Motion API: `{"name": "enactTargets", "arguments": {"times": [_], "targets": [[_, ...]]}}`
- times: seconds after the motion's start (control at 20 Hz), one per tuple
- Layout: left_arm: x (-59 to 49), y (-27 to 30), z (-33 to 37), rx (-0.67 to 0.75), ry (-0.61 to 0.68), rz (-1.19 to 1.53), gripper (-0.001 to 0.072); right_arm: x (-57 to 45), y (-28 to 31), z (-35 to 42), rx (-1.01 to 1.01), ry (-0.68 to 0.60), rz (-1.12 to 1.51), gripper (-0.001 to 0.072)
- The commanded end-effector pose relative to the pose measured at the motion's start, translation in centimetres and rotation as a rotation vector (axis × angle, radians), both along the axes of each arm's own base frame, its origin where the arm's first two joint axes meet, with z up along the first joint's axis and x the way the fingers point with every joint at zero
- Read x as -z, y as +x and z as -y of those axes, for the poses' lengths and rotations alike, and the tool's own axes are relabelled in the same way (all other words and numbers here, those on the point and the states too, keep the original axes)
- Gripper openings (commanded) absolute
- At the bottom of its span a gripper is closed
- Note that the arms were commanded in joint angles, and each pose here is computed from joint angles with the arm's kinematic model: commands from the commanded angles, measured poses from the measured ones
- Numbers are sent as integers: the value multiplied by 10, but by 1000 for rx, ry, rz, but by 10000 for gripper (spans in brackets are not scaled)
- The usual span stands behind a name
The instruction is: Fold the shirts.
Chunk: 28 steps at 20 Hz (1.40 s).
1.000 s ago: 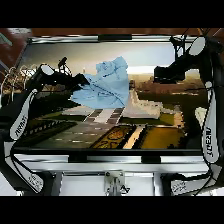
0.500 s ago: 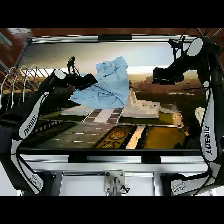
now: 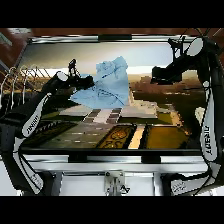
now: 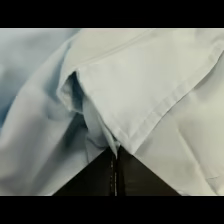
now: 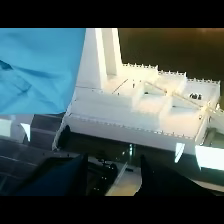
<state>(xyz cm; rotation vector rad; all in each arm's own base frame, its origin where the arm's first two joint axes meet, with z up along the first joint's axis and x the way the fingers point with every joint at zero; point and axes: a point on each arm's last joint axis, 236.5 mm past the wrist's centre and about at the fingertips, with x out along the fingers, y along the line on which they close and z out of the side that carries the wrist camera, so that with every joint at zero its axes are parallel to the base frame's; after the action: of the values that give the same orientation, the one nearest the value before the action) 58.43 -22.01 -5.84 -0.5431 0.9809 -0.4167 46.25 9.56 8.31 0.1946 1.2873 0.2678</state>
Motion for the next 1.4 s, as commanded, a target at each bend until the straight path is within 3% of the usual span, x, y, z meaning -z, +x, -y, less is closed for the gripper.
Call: {"name": "enactTargets", "arguments": {"times": [0.0,0.15,0.3,0.6,0.9,1.1,1.15,1.2,1.25,1.35], "targets": [[-28,0,7,98,20,63,53,-3,-6,-1,-5,4,-12,452],[-113,-8,18,233,44,225,52,-22,-13,5,-5,-3,13,452],[-228,-38,17,272,49,411,53,-70,-24,25,39,-6,122,452],[-368,-187,68,531,15,588,53,-179,-75,97,238,-93,385,443],[-329,-284,221,810,-124,496,53,-233,-125,132,388,-151,518,444],[-241,-291,291,843,-128,341,60,-224,-148,127,375,-156,443,444],[-219,-281,293,813,-126,275,213,-221,-151,127,372,-158,426,444],[-206,-270,289,774,-129,217,536,-220,-152,127,371,-158,421,445],[-200,-255,278,733,-128,177,709,-220,-152,127,371,-160,421,445],[-205,-223,240,685,-106,164,707,-215,-151,132,380,-180,402,446]]}}
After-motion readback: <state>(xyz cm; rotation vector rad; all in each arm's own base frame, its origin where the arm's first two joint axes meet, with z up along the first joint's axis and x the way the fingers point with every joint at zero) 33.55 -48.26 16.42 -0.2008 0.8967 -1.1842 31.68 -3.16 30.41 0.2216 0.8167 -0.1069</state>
